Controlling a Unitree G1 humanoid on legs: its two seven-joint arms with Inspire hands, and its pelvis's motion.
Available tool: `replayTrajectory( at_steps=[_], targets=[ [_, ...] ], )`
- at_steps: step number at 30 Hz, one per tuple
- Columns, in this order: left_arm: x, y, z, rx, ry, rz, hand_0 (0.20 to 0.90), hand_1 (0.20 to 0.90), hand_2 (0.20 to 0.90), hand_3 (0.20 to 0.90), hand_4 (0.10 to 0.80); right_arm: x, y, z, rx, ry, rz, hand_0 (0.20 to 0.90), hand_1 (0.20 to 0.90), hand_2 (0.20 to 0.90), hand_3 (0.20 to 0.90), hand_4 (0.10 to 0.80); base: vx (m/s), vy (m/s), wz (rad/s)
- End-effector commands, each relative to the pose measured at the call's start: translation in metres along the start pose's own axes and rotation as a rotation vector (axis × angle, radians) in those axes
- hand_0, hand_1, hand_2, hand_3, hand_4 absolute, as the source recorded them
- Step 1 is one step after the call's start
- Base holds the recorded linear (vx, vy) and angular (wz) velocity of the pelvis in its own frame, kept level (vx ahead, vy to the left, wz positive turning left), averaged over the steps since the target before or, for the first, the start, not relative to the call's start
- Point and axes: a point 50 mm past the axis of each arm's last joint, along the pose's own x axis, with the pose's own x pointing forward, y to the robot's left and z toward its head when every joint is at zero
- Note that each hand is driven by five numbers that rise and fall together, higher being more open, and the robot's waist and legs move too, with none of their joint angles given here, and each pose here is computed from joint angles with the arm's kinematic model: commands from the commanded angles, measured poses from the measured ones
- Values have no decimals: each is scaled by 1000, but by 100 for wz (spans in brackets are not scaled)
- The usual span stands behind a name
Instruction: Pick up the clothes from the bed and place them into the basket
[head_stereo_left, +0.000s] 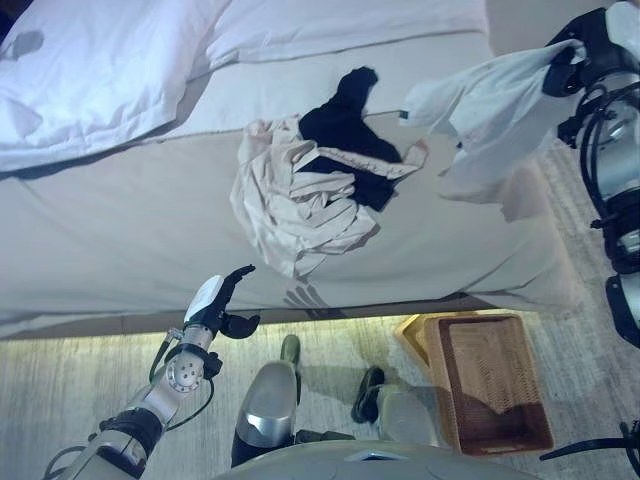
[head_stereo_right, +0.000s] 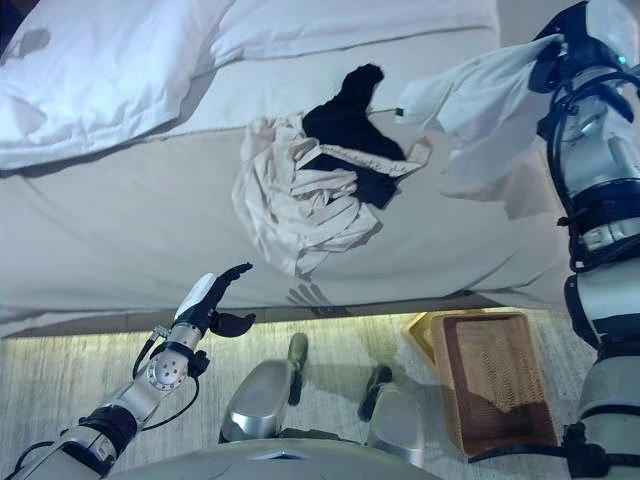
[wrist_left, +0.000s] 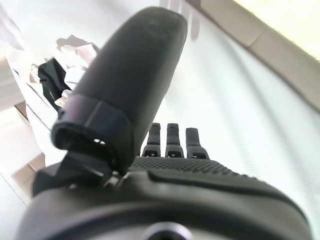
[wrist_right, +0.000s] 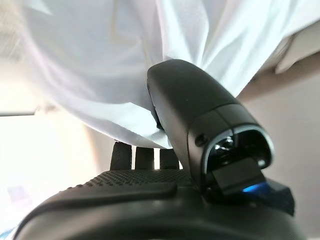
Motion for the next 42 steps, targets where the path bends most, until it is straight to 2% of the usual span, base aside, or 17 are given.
replayTrajectory(
  at_steps=[1,10,18,26,35,42],
  targets=[
    [-12,-10,-12,31,17,-14,900,900,900,900,800,6,-50,12,-17,-111,-186,300,300,300,200,100,-7,-71,-25],
    [-8,-3,-21,57,79,37,900,900,900,900,800,1,-82,-3,-24,-86,-268,300,300,300,200,100,-18,-60,-27],
    [-5,4,-24,87,100,67,900,900,900,900,800,-9,-90,-22,-54,-57,-270,300,300,300,200,100,-7,-40,-32],
    [-6,9,-30,98,122,82,900,900,900,900,800,-28,-74,-62,-89,22,-159,300,300,300,200,100,2,-32,-27],
    [-6,9,-30,110,112,56,900,900,900,900,800,-58,-33,-109,-66,103,111,300,300,300,200,100,5,-43,-26],
    [2,9,-22,118,78,31,900,900,900,900,800,-73,-10,-132,-20,183,213,300,300,300,200,100,-22,-51,-15]
  ],
)
